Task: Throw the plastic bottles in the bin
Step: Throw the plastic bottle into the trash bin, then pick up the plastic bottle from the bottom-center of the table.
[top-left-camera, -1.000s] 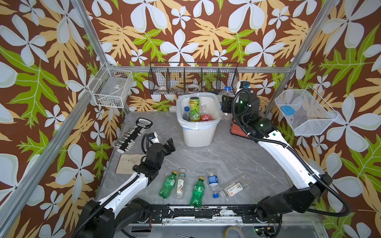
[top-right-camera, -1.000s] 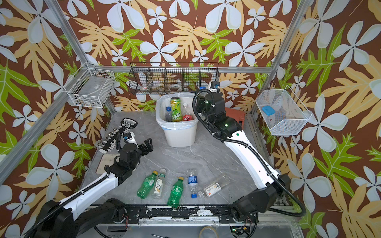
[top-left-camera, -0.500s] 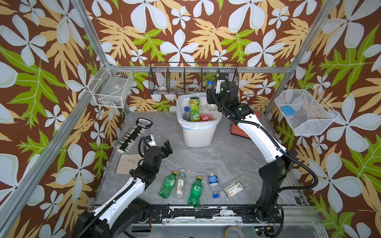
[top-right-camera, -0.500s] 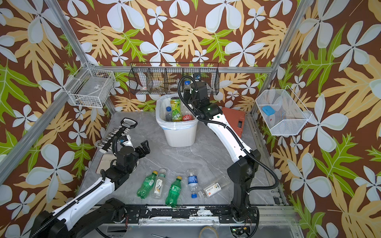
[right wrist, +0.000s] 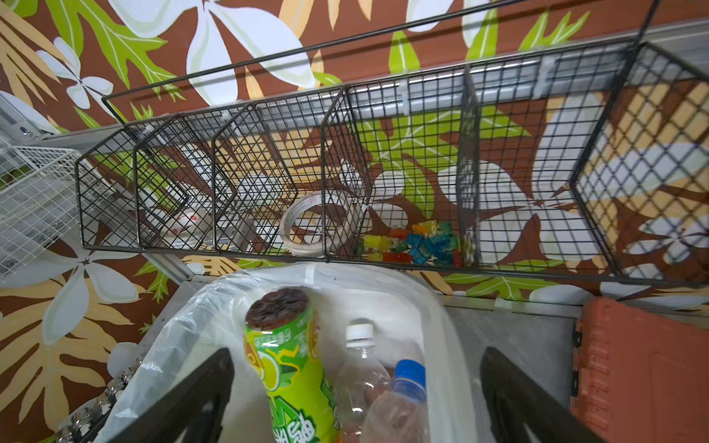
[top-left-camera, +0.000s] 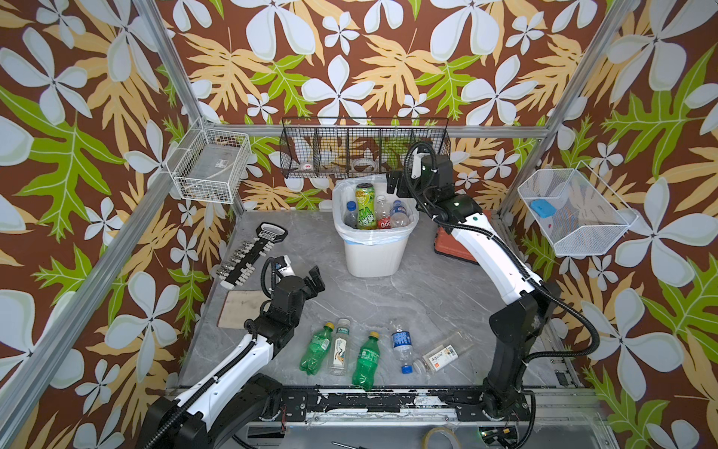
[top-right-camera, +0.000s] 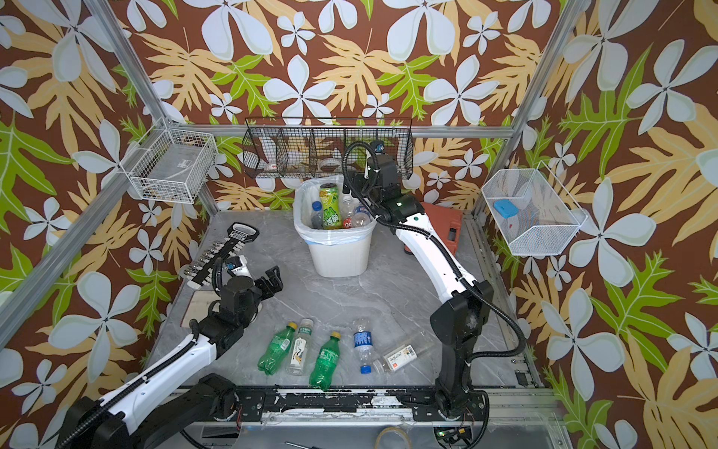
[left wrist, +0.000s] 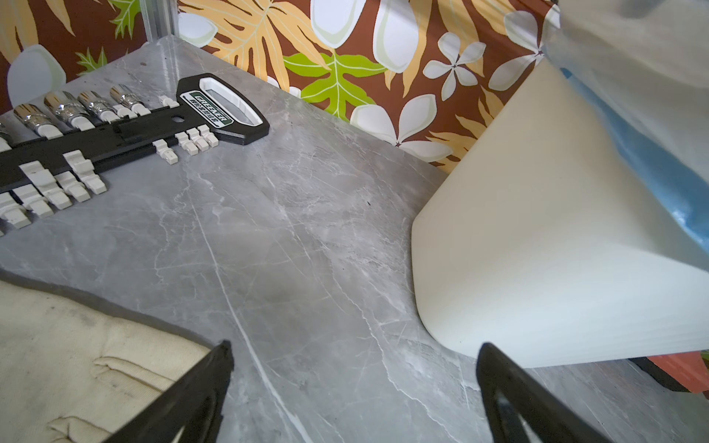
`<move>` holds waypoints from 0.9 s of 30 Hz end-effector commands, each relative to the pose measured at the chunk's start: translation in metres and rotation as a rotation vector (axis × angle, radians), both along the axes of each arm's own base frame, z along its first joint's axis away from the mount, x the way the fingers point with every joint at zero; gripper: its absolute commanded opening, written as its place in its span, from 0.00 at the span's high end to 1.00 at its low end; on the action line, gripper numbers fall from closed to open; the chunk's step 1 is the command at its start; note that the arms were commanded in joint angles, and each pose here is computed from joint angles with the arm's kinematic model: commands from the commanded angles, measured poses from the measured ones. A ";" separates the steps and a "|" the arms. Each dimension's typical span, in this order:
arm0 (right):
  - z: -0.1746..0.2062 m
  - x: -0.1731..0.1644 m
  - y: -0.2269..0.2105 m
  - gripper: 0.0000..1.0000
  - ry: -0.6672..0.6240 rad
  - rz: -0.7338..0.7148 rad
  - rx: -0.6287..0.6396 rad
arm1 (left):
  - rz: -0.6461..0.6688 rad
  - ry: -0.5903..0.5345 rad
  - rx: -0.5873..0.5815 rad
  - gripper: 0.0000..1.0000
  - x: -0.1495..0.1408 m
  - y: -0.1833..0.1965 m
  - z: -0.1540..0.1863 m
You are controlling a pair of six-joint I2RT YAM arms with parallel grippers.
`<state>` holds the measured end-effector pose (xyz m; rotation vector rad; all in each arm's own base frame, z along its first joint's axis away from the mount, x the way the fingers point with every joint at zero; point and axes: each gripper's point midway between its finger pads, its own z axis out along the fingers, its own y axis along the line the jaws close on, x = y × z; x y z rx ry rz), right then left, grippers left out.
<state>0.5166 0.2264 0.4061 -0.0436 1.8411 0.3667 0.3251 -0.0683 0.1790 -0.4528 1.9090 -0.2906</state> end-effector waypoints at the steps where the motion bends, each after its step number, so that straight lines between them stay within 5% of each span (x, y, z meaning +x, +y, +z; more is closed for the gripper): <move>1: 0.039 -0.018 -0.010 0.00 -0.108 -0.011 0.047 | -0.010 -0.009 0.005 0.00 0.002 -0.002 0.004; 5: 0.040 -0.057 -0.040 0.00 -0.157 -0.063 0.067 | -0.024 0.004 0.009 0.00 0.004 -0.005 0.002; 11: -0.046 -0.112 -0.098 0.01 -0.074 -0.215 0.109 | -0.057 0.042 0.005 0.00 0.004 -0.011 -0.005; 16: -0.088 -0.117 -0.116 0.00 0.041 -0.235 0.123 | -0.092 0.124 0.004 0.00 -0.007 -0.015 -0.017; 27: -0.089 -0.106 -0.101 0.00 0.041 -0.179 0.154 | -0.213 0.411 -0.118 0.08 -0.066 -0.032 -0.059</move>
